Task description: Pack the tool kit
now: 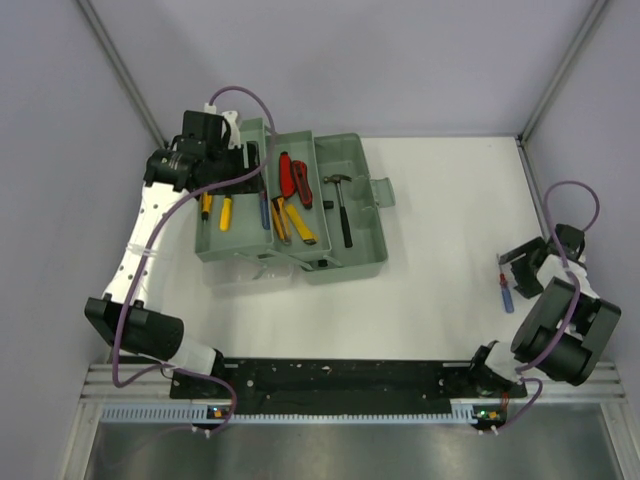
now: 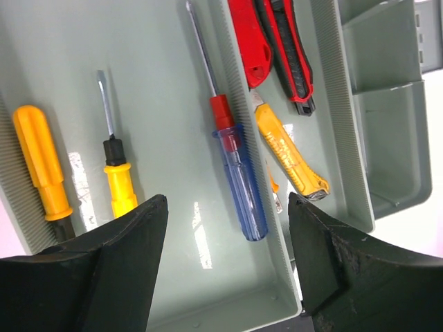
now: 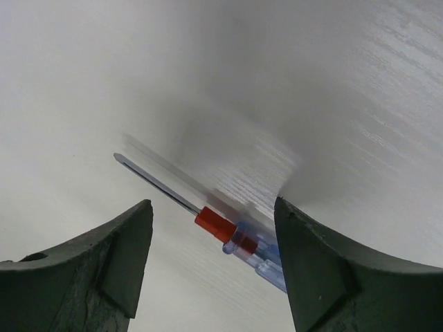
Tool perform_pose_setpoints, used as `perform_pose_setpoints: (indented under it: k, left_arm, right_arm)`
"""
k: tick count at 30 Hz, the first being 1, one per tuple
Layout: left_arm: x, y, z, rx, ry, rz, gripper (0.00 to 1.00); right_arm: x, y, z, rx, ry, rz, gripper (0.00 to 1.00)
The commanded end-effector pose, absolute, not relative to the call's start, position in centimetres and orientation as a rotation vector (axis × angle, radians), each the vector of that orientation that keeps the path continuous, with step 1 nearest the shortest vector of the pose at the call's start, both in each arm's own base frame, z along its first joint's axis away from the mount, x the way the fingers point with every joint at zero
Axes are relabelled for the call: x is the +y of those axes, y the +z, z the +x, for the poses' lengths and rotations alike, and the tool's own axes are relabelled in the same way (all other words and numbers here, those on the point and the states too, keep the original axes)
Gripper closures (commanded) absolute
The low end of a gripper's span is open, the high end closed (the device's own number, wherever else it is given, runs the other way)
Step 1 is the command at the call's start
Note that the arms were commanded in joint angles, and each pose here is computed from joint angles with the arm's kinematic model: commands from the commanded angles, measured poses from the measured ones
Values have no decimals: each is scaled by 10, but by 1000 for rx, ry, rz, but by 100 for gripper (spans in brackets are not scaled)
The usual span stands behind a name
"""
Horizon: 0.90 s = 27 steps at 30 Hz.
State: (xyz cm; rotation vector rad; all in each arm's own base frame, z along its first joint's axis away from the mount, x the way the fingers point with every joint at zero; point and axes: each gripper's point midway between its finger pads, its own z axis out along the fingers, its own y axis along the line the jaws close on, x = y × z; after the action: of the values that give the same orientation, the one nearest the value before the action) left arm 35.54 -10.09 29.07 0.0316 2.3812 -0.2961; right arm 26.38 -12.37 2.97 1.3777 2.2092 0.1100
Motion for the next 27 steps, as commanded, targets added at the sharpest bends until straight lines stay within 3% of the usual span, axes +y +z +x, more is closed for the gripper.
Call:
perform_pose_setpoints:
  k: [1, 8, 17, 22, 27]
  left_arm:
    - [-112, 326, 354, 2256, -395, 83, 26]
    - [-121, 351, 350, 2173, -474, 92, 25]
    - [-118, 351, 342, 2163, -464, 85, 24]
    - [-116, 350, 338, 2162, -459, 82, 24]
    - [-116, 350, 337, 2160, -457, 79, 24]
  right_arm:
    - [-107, 18, 254, 2274, 152, 1411, 32]
    - [-67, 6, 253, 2443, 86, 1229, 34]
    - [-35, -14, 239, 2588, 110, 1177, 45]
    - [-15, -5, 246, 2681, 48, 980, 44]
    - [-4, 5, 248, 2678, 92, 884, 38]
